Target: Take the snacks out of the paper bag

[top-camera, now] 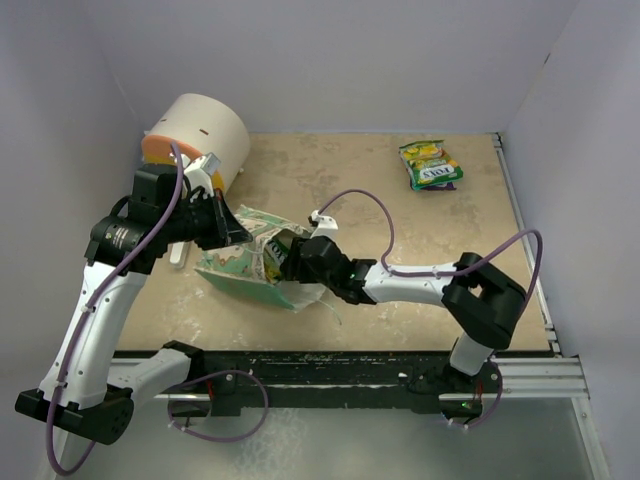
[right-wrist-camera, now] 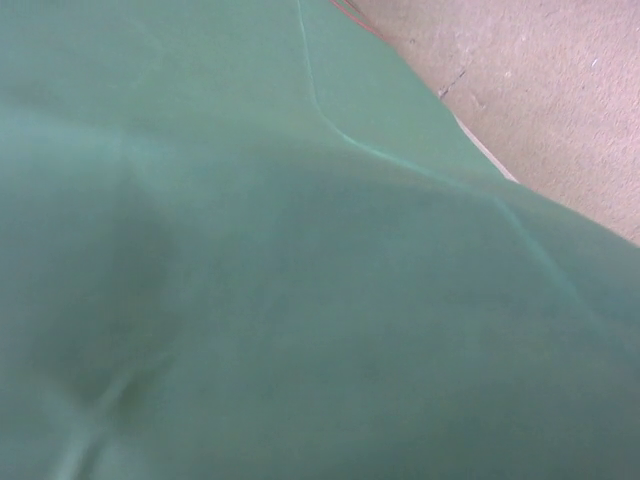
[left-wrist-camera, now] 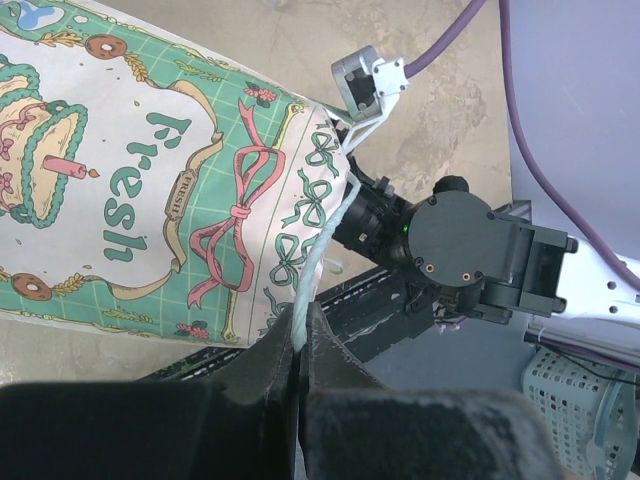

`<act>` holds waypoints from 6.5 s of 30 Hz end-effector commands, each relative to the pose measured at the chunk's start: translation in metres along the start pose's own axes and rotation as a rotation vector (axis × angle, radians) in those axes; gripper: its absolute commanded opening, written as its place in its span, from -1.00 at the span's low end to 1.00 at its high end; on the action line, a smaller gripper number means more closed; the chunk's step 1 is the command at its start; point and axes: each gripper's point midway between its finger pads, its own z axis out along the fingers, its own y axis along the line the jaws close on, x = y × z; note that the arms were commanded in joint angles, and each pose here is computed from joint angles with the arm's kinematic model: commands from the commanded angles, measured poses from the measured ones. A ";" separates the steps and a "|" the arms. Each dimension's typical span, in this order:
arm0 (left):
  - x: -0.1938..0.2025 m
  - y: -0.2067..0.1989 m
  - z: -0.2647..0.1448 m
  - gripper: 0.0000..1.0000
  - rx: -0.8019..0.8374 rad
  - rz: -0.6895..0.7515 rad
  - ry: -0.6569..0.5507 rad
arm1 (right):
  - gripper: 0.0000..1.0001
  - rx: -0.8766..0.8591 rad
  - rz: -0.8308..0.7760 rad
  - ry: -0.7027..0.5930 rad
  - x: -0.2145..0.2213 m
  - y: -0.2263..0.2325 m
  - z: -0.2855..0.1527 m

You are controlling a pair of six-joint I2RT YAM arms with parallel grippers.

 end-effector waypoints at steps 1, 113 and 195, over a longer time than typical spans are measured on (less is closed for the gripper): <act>-0.010 -0.009 -0.005 -1.00 0.035 0.036 -0.045 | 0.08 -0.014 0.054 -0.017 -0.005 0.009 0.005; -0.032 0.024 -0.011 -1.00 -0.195 0.034 -0.125 | -1.00 0.658 0.777 -0.267 -0.144 -0.421 -0.145; 0.004 -0.032 0.019 -1.00 0.210 -0.102 0.087 | 0.19 -0.247 0.393 -0.275 0.000 0.054 -0.045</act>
